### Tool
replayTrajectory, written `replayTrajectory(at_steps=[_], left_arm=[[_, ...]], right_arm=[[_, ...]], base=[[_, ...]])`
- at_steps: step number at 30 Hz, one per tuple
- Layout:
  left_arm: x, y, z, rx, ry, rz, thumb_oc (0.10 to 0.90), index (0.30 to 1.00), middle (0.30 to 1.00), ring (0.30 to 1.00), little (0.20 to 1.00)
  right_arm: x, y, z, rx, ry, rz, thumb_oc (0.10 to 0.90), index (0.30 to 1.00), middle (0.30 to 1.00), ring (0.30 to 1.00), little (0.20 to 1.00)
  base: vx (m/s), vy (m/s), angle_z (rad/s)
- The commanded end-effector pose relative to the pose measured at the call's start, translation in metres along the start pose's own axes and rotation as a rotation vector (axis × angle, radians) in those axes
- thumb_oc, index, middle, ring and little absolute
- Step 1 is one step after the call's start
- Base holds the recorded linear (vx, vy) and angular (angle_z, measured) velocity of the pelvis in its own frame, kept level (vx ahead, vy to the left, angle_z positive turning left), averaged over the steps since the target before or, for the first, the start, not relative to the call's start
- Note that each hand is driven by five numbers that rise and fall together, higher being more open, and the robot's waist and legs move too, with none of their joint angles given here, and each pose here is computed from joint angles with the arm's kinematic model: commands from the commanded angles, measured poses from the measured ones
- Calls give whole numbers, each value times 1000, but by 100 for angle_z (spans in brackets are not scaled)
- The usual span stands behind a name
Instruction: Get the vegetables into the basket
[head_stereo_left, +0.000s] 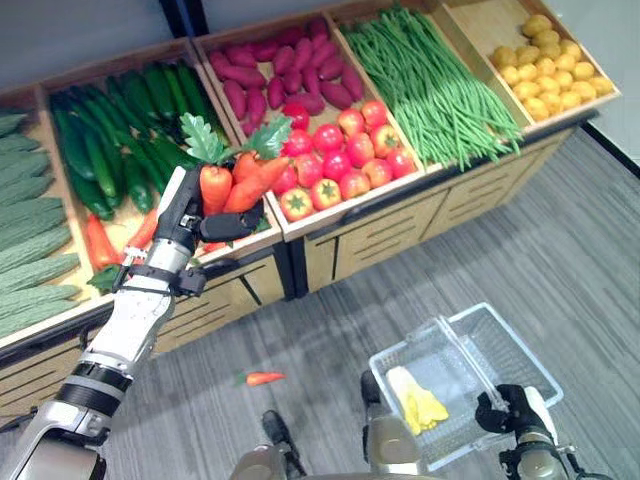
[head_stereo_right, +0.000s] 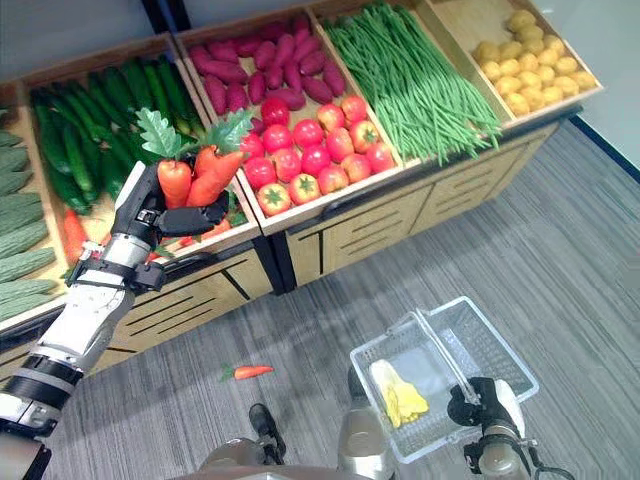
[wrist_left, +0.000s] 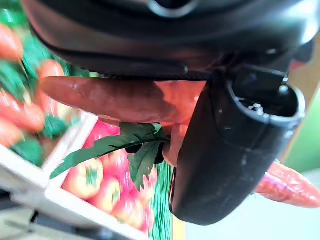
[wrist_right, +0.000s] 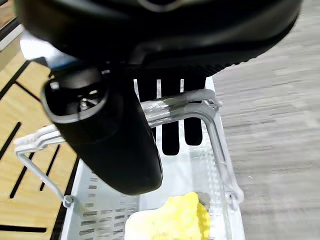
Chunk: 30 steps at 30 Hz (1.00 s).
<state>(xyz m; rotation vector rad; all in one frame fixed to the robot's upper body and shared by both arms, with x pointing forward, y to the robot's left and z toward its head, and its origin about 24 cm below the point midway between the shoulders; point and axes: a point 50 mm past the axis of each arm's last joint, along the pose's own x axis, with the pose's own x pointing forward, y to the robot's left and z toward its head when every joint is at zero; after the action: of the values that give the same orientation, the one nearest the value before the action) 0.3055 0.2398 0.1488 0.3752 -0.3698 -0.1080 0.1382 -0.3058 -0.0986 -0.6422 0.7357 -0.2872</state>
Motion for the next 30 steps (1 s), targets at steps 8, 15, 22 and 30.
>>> replayTrajectory(at_steps=[8, 15, 22, 30], left_arm=[[5, 41, 51, 135, -227, 100, 400, 300, 300, 300, 300], [1, 35, 44, 109, -206, 81, 400, 300, 300, 300, 300], [5, 24, 39, 63, -197, 68, 400, 300, 300, 300, 300], [12, 9, 36, 10, -201, 41, 400, 300, 300, 300, 300]], right_arm=[[16, -36, 30, -29, -129, -121, 400, 300, 300, 300, 300], [13, -50, 28, -21, -143, -175, 400, 300, 300, 300, 300], [5, -61, 7, -3, -76, -217, 400, 300, 300, 300, 300], [0, -68, -3, 9, -57, -246, 400, 300, 300, 300, 300]], base=[[-105, 62, -79], [-9, -132, -50], [-21, -152, -16], [-12, -82, -6]])
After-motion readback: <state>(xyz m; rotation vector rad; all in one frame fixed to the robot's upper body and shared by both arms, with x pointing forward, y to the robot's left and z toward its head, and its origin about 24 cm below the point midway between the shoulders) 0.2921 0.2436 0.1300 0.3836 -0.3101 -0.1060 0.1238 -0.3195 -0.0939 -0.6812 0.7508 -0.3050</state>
